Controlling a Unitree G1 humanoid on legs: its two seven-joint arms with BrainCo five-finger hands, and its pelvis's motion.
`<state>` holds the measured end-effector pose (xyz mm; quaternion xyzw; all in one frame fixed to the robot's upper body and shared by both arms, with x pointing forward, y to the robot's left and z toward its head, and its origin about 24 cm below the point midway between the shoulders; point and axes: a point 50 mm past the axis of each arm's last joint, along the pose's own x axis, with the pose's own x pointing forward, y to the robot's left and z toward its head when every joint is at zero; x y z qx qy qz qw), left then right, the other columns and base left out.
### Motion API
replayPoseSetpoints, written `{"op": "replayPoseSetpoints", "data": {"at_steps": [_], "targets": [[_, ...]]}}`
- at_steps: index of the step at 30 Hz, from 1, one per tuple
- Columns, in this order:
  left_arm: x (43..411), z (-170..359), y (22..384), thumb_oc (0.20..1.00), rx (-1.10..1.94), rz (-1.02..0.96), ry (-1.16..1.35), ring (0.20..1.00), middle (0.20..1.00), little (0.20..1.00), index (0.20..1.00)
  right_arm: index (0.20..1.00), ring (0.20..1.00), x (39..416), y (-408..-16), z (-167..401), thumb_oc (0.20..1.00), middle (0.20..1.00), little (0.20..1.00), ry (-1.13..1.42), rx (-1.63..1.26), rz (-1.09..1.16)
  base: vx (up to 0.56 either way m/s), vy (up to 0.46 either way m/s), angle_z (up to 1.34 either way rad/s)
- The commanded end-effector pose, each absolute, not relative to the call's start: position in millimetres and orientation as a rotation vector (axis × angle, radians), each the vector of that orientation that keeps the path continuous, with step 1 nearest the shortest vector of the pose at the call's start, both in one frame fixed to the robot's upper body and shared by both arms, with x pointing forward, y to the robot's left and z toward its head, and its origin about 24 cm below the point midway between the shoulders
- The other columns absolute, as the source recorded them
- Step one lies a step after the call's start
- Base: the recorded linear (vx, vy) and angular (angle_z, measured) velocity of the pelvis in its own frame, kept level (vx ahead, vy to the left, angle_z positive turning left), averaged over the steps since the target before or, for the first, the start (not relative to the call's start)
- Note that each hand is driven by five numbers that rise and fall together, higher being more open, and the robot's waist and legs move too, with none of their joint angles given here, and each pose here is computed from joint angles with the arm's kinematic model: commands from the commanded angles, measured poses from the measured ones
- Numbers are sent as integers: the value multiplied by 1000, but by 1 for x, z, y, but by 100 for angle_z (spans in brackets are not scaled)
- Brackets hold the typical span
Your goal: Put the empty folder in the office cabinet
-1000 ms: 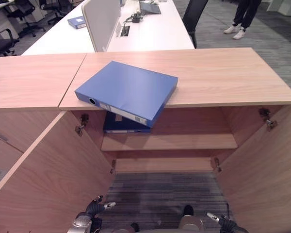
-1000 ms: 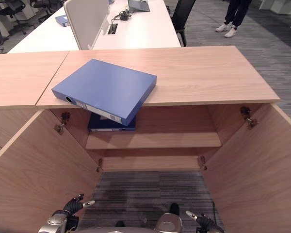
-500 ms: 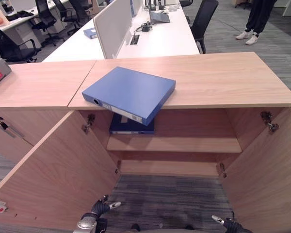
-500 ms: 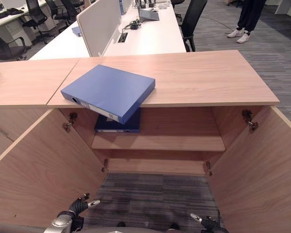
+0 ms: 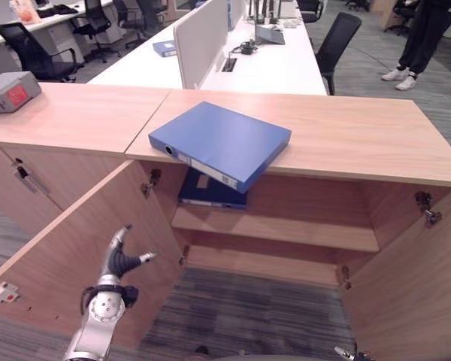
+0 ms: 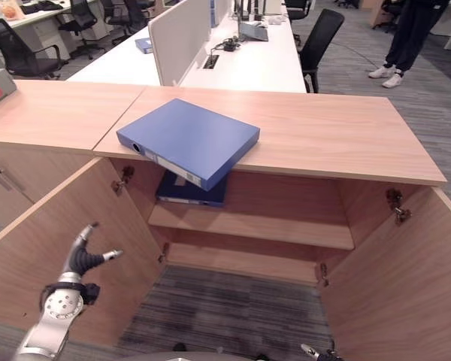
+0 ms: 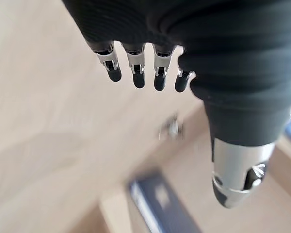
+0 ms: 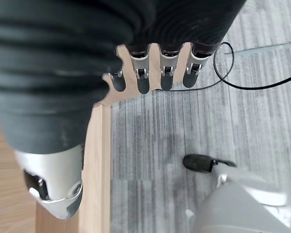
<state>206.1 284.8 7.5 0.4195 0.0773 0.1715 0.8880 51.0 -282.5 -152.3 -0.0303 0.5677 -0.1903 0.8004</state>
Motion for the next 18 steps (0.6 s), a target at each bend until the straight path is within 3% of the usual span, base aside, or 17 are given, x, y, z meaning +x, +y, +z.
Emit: {"op": "replayPoseSetpoints", "data": {"at_steps": [1,10,18], "targets": [[233,69,292,1000,1113,479,-164,1000,1000,1000,1000,1000,1000,71,-264,-155,1000,1000,1000,1171,-97,-333,12,-46,-1],[262,137,281,1000,1431,410,-478,1000,1000,1000,1000,1000,1000,71,-262,-156,1000,1000,1000,1172,-113,-279,4,-9,-2],[287,160,263,1000,1629,273,-599,1000,1000,1000,1000,1000,1000,78,-265,-153,1000,1000,1000,1155,-162,-241,5,4,-1]]}}
